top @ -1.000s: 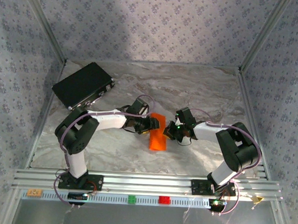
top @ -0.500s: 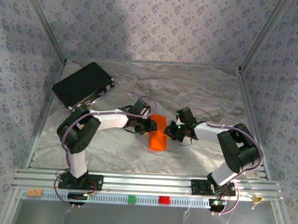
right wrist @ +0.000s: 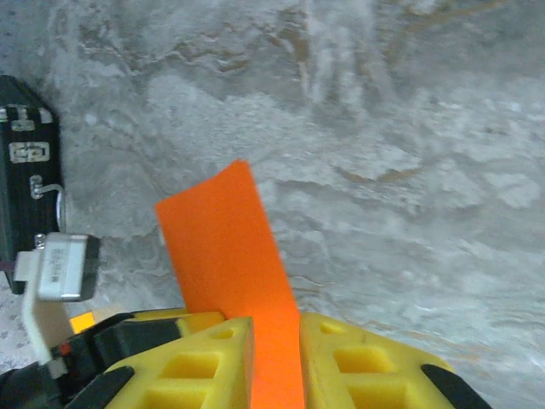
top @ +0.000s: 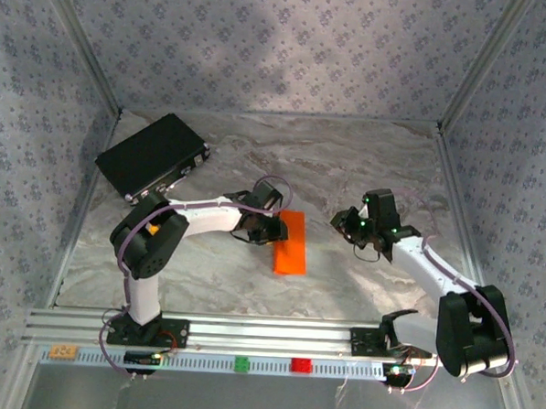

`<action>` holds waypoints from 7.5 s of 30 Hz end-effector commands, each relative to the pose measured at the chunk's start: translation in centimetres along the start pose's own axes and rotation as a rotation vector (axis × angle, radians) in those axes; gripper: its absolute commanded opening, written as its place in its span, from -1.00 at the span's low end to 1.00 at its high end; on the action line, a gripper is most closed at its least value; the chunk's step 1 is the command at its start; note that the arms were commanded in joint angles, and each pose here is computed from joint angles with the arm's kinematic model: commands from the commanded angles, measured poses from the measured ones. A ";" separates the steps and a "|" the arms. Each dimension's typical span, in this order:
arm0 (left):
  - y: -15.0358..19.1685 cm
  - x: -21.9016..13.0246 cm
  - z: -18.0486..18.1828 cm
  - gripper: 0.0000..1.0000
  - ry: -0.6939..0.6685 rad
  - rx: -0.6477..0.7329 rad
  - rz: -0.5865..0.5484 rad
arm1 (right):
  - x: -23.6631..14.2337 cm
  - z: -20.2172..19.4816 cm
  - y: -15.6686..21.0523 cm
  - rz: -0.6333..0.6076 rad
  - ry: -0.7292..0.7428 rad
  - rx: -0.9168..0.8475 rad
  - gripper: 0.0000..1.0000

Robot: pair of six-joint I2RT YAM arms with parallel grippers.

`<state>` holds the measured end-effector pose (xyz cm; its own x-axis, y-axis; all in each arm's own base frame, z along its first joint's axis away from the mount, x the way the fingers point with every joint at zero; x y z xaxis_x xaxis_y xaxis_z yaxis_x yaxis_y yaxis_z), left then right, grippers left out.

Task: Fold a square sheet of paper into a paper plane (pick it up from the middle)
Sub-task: Hold the square sheet of paper at the center of the table.

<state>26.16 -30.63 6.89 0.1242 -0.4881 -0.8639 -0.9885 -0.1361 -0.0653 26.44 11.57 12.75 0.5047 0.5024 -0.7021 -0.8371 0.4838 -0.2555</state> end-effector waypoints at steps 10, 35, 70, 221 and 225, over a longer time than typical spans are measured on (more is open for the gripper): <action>0.0 0.3 1.6 -0.21 -0.148 0.062 0.027 | 0.3 -1.7 1.2 0.049 0.033 0.028 -0.54; -0.3 1.0 2.2 -0.25 -0.234 0.110 0.062 | 0.6 -1.9 1.5 0.058 0.031 0.033 -0.52; -0.6 1.3 2.0 -0.28 -0.244 0.105 0.047 | 1.6 -1.4 1.8 0.098 0.011 0.015 -0.52; -0.4 2.2 3.7 -0.20 -0.363 0.100 0.048 | 9.1 3.6 5.3 0.344 -0.114 -0.139 -1.00; -0.4 2.2 3.7 -0.20 -0.364 0.101 0.049 | 9.6 3.2 5.7 0.367 -0.103 -0.131 -1.00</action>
<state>26.70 -31.12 6.83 0.0729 -0.3200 -0.9446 -0.9970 0.0024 -0.0778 27.10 20.75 6.61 0.2012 0.6788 -0.7062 -0.9767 0.1937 -0.0920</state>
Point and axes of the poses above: each hand's point on the last joint's axis, 136 mm out from that joint toward the fingers, its own x axis out along the fingers, its own z axis along the line the jaws close on, y = z × x, the point moved 5 cm from there along -x, back along the fingers, and after that the axes turned 5 degrees about -x, right-handed, at the moved point
